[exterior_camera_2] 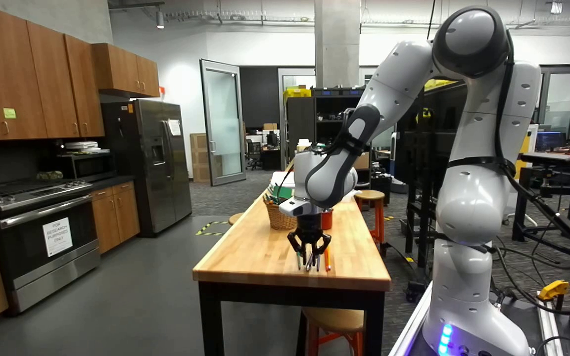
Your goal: Move the purple pen to the left.
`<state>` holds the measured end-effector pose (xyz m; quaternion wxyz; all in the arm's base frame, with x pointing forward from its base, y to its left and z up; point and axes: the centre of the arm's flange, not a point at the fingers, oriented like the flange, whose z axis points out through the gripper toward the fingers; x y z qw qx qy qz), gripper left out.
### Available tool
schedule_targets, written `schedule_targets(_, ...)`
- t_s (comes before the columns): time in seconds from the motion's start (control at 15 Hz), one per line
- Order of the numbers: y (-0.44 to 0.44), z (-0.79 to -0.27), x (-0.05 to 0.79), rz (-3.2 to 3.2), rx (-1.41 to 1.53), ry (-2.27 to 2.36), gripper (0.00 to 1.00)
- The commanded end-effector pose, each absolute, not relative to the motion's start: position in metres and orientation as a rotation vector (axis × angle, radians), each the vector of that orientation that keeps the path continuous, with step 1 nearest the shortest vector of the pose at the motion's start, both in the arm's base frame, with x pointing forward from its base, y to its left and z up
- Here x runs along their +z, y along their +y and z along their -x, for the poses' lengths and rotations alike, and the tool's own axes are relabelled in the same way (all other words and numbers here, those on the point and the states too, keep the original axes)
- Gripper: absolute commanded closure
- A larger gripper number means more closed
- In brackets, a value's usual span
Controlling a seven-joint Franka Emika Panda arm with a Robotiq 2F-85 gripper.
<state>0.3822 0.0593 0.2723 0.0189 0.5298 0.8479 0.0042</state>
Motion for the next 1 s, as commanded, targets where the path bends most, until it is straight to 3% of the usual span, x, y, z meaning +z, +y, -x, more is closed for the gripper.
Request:
schedule_targets(0.0,0.052,-0.367,0.278,-1.65,0.008,2.614,0.42)
schedule_targets(0.4,0.056,-0.371,0.303,-1.791,0.036,2.459,0.02)
schedule_targets(0.93,0.07,-0.377,0.336,-2.326,0.028,1.97,0.0)
